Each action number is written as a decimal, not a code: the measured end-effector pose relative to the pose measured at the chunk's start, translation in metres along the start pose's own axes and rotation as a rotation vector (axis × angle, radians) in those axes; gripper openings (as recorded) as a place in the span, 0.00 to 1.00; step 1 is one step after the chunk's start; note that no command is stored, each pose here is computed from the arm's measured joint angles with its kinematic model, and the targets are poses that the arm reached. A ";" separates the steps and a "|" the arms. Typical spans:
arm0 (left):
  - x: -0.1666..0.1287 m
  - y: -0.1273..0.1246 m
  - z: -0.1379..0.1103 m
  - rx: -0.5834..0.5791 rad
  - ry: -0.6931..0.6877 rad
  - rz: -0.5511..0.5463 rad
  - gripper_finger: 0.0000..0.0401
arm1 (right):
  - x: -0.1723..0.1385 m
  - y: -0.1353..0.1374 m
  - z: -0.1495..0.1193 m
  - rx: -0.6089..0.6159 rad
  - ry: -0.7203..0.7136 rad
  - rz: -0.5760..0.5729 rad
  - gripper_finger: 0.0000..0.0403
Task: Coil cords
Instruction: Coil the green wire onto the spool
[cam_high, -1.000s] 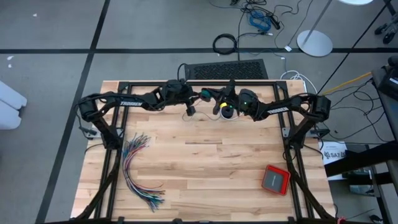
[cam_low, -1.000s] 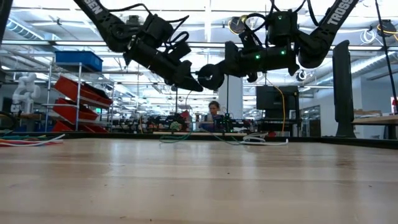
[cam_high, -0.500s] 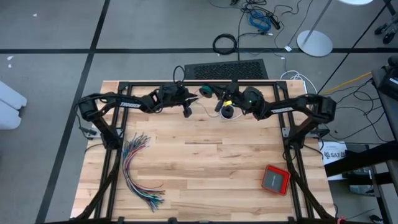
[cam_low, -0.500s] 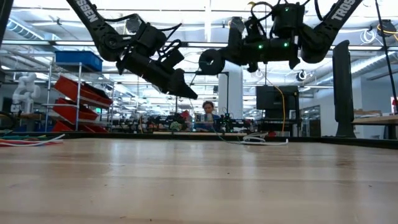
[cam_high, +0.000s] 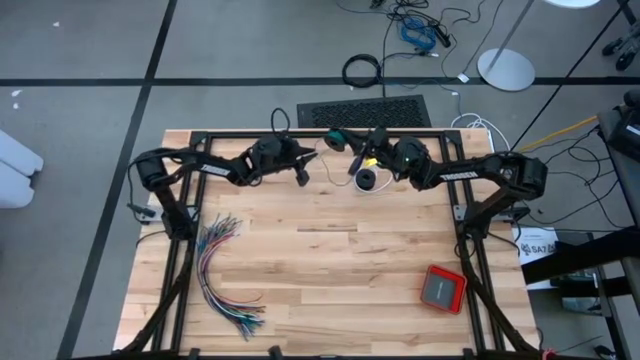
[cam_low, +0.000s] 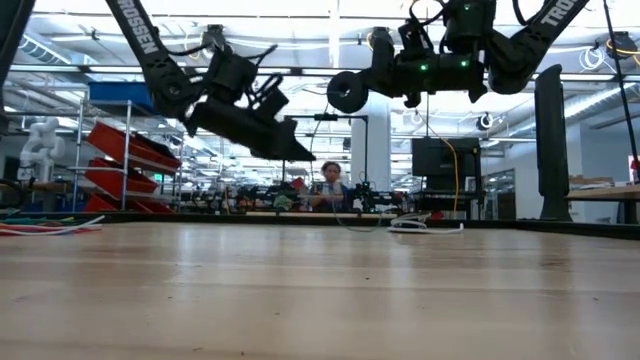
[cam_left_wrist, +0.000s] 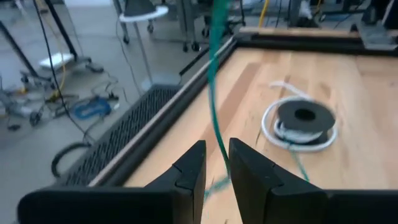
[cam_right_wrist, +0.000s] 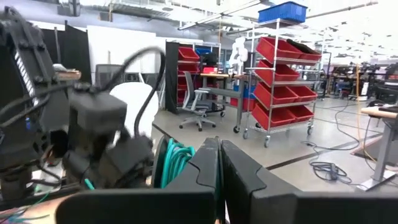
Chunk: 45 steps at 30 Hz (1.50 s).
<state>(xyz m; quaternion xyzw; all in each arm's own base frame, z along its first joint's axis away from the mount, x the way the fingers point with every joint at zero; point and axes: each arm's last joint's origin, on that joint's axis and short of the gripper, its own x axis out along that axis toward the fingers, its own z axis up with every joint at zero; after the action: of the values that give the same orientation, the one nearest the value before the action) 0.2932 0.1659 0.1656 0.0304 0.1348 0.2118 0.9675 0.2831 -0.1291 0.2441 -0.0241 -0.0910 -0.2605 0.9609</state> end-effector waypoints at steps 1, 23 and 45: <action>0.002 0.000 -0.004 -0.005 0.014 0.004 0.19 | 0.000 0.000 0.000 0.001 -0.005 -0.003 0.00; 0.032 -0.005 -0.004 -0.049 -0.058 0.137 0.01 | 0.000 0.000 0.003 0.011 -0.026 0.003 0.00; 0.067 -0.028 0.002 -0.056 -0.061 0.016 0.00 | 0.000 -0.001 -0.002 0.001 0.022 -0.031 0.00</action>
<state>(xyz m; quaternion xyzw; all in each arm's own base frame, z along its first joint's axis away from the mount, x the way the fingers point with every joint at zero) 0.3634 0.1682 0.1481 0.0111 0.0989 0.2220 0.9699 0.2830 -0.1306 0.2417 -0.0191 -0.0809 -0.2755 0.9577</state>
